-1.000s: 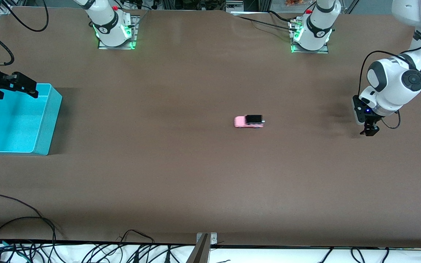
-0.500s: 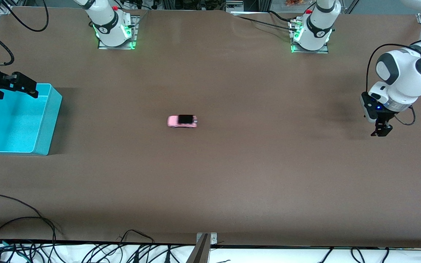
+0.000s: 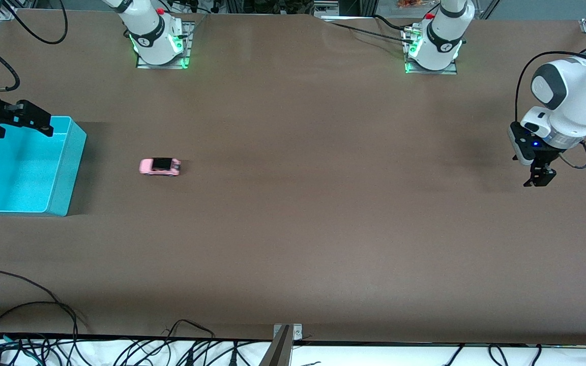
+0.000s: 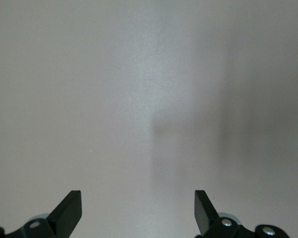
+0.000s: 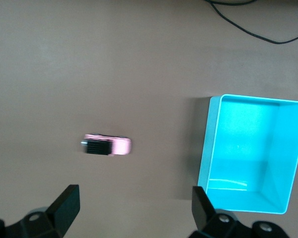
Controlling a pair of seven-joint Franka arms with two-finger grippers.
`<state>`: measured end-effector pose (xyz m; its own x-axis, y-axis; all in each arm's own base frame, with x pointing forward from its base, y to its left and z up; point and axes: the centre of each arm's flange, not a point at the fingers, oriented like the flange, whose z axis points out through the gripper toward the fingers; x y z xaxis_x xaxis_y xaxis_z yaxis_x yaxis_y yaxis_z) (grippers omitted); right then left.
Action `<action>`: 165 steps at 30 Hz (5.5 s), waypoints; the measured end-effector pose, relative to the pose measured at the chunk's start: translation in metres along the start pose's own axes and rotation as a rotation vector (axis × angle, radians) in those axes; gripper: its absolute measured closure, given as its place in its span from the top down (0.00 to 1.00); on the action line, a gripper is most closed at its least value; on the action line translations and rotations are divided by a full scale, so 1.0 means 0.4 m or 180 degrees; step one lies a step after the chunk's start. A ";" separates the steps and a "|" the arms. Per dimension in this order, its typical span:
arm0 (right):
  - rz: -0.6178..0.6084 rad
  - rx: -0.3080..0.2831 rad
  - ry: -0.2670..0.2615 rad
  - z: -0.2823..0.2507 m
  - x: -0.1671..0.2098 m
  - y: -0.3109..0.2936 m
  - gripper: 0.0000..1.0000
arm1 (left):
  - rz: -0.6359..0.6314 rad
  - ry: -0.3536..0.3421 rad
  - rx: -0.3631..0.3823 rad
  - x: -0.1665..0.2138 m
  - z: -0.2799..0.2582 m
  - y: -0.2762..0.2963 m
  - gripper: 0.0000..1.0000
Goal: Wind and store pink jeep toy
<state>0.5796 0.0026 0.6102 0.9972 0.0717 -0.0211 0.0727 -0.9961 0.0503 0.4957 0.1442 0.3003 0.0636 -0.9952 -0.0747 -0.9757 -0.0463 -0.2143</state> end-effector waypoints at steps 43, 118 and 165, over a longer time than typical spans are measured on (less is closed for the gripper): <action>-0.0004 0.0000 0.0001 0.000 0.000 -0.002 1.00 | -0.1092 0.0100 -0.0461 -0.004 -0.374 -0.180 1.00; -0.0005 0.0000 0.0001 0.000 0.000 -0.002 1.00 | -0.4680 -0.0175 -0.0894 0.243 -0.947 -0.205 1.00; -0.0005 0.0000 0.0001 0.000 0.000 -0.002 1.00 | -0.4607 -0.0507 -0.1065 0.250 -0.854 -0.225 1.00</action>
<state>0.5796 0.0034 0.6102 0.9971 0.0732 -0.0208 0.0741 -0.9960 0.0502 0.5183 0.0194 0.6447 0.9930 -0.0522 -0.1057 -0.0490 -0.9983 0.0321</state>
